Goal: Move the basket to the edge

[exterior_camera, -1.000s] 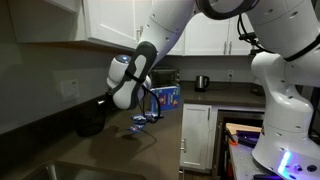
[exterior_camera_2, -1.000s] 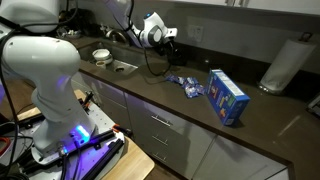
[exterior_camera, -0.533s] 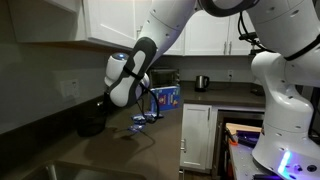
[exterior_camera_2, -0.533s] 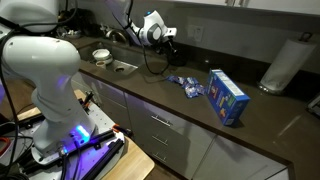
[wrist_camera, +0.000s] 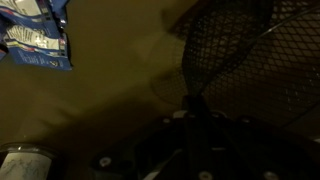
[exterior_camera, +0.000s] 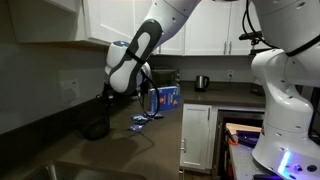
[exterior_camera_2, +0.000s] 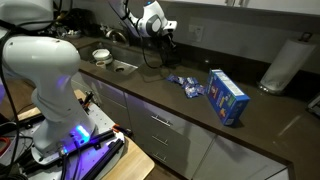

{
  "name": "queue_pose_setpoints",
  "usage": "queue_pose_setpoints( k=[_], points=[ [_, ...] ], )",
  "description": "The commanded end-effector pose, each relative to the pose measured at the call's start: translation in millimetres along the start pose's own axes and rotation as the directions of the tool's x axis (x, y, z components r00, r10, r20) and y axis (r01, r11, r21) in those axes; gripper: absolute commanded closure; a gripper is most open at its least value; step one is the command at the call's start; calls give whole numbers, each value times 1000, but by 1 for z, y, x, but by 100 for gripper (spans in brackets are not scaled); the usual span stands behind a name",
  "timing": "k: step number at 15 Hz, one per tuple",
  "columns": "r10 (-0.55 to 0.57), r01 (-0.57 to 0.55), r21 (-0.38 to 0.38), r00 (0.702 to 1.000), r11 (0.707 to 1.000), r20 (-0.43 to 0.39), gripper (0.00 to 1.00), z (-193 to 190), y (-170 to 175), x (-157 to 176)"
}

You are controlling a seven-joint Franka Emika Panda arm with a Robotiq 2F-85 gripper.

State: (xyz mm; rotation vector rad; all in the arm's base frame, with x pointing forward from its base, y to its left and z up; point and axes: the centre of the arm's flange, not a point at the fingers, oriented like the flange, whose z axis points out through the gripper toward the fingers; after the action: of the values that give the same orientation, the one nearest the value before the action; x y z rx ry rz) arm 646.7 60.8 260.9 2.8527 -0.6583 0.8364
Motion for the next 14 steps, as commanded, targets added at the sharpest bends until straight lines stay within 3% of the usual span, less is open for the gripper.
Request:
queue_pose_setpoints(
  k=[1,14],
  points=[
    [12,-12,5,999,1000,45,99,-24,14,-5],
    [17,-24,46,990,999,140,99,-62,43,-37]
  ],
)
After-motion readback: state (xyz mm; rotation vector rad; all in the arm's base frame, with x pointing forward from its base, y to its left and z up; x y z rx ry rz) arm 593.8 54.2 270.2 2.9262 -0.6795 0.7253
